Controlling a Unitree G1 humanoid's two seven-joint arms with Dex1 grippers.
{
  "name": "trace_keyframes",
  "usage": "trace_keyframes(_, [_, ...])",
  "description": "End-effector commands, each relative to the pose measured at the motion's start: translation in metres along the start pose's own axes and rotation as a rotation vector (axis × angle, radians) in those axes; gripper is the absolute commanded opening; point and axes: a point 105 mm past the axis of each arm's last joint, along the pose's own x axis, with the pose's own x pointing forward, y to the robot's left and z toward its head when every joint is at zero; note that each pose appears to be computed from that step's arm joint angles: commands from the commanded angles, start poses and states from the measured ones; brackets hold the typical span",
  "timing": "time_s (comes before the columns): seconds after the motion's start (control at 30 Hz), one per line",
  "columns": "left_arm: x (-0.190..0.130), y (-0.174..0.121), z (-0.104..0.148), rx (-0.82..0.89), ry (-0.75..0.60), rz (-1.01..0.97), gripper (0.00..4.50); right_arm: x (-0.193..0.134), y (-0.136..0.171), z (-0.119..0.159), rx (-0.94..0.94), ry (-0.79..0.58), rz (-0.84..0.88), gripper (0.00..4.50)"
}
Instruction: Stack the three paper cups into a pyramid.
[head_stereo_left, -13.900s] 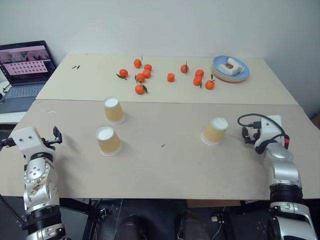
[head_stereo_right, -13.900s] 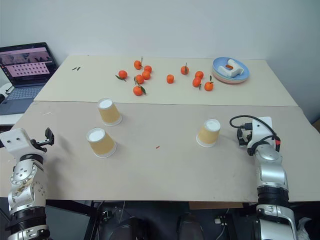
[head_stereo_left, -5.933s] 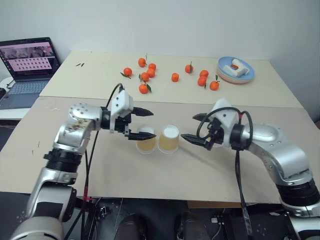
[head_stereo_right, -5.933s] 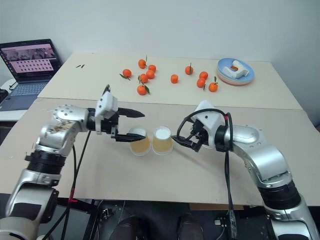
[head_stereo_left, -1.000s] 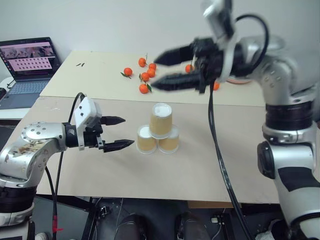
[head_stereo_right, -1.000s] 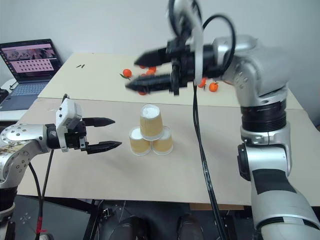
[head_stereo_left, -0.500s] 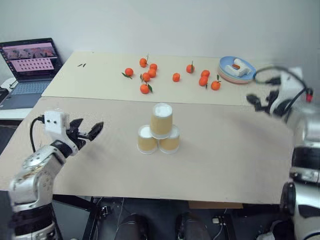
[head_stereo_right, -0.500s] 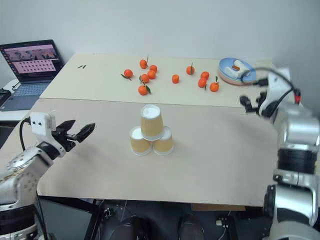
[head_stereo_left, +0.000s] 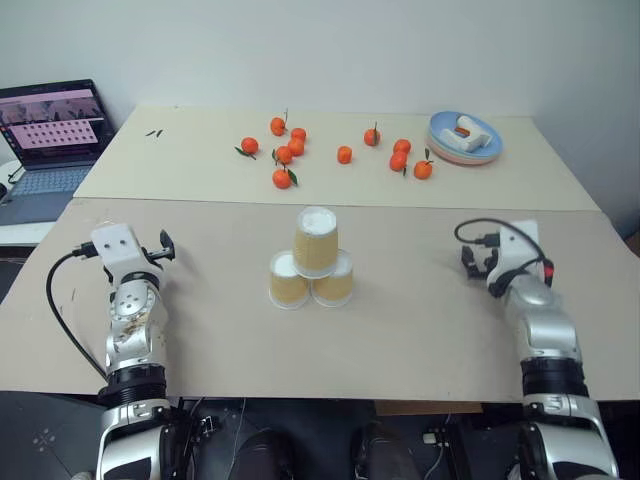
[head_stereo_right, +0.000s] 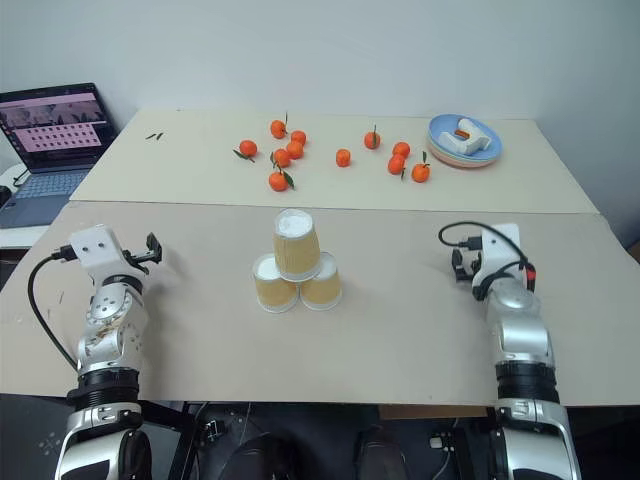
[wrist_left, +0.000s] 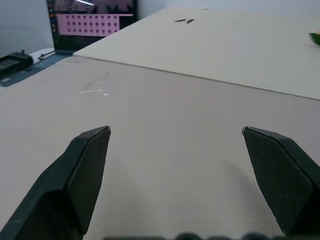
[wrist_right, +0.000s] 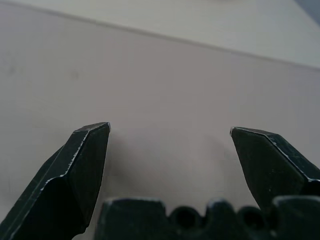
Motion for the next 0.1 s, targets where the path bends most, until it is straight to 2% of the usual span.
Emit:
trace_keyframes(0.03, [0.0043,0.0027,0.0156,-0.012,-0.075,0.007,4.50,-0.0018,-0.0154,0.0138,0.017,-0.076,-0.054,4.48])
trace_keyframes(0.1, [0.0049,0.0061,0.0151,-0.009,-0.076,0.014,4.50,-0.0019,-0.0144,0.0145,0.016,-0.083,-0.051,4.48])
